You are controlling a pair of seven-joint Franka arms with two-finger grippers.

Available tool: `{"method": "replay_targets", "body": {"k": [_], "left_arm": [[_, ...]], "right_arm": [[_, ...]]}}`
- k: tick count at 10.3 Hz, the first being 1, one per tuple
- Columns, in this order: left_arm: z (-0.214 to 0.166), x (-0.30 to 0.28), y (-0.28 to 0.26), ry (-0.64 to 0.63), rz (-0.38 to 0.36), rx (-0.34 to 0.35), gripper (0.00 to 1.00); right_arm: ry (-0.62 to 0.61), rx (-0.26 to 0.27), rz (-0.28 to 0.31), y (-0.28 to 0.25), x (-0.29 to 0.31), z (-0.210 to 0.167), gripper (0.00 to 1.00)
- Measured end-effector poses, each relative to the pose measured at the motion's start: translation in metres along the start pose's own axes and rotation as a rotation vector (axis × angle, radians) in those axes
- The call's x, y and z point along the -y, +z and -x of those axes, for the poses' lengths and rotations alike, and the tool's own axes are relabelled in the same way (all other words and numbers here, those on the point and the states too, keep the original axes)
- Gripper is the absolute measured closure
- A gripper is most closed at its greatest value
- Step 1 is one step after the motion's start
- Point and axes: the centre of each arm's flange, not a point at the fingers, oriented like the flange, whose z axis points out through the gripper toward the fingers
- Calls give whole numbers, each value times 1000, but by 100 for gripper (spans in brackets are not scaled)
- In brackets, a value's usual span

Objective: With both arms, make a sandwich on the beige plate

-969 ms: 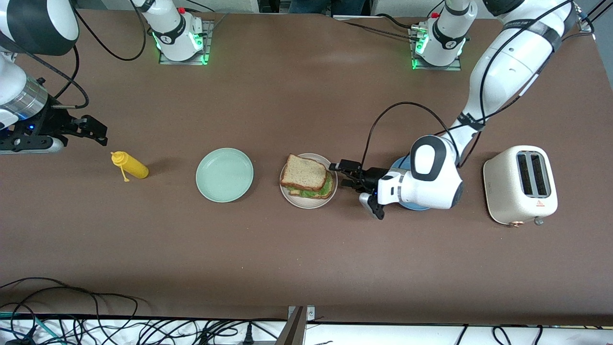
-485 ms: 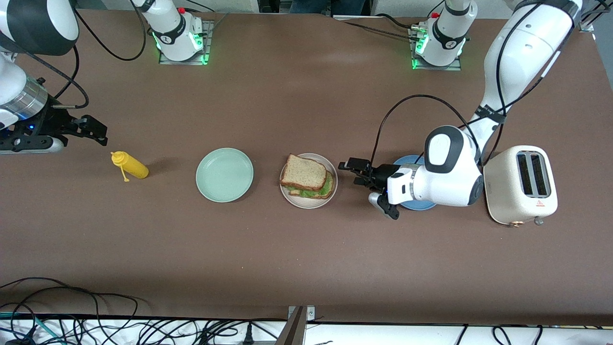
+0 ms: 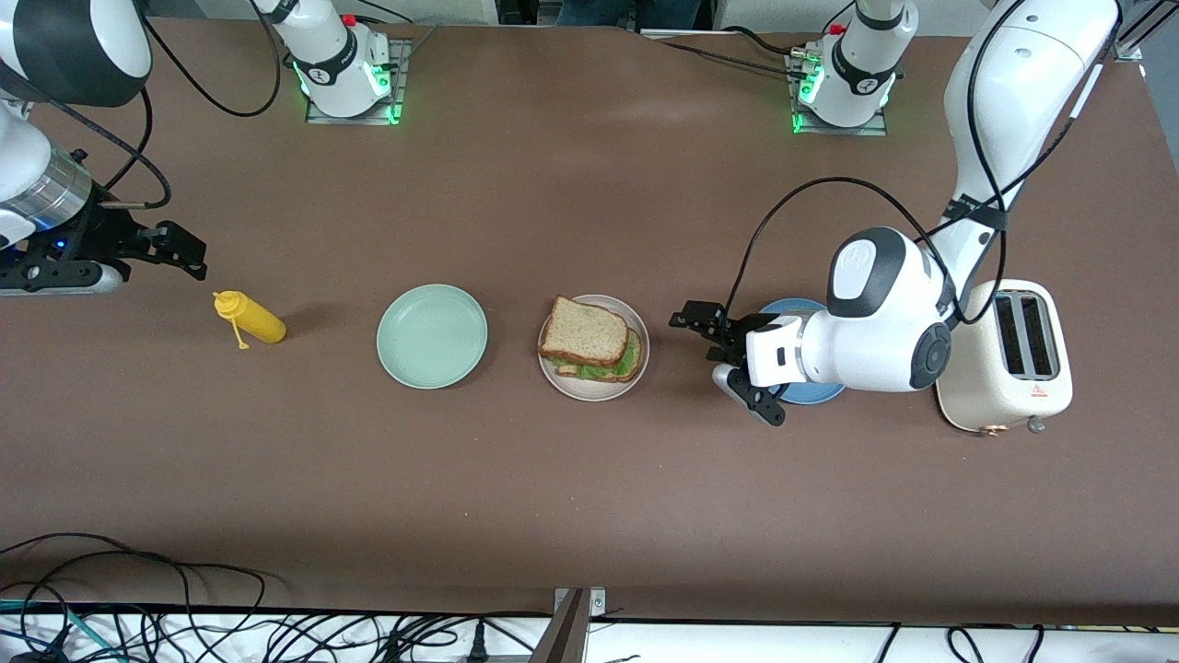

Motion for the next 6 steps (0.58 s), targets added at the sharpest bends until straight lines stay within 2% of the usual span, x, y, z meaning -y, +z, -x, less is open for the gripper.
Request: {"method": "replay_targets", "body": {"k": [4,6], "left_arm": [[8,15,-61,14,-112,22,0],[19,-3,-102,3,-260,27,0]], "right_arm": [[0,0,0,0,0,0,0],[0,0,0,0,0,0,0]]}}
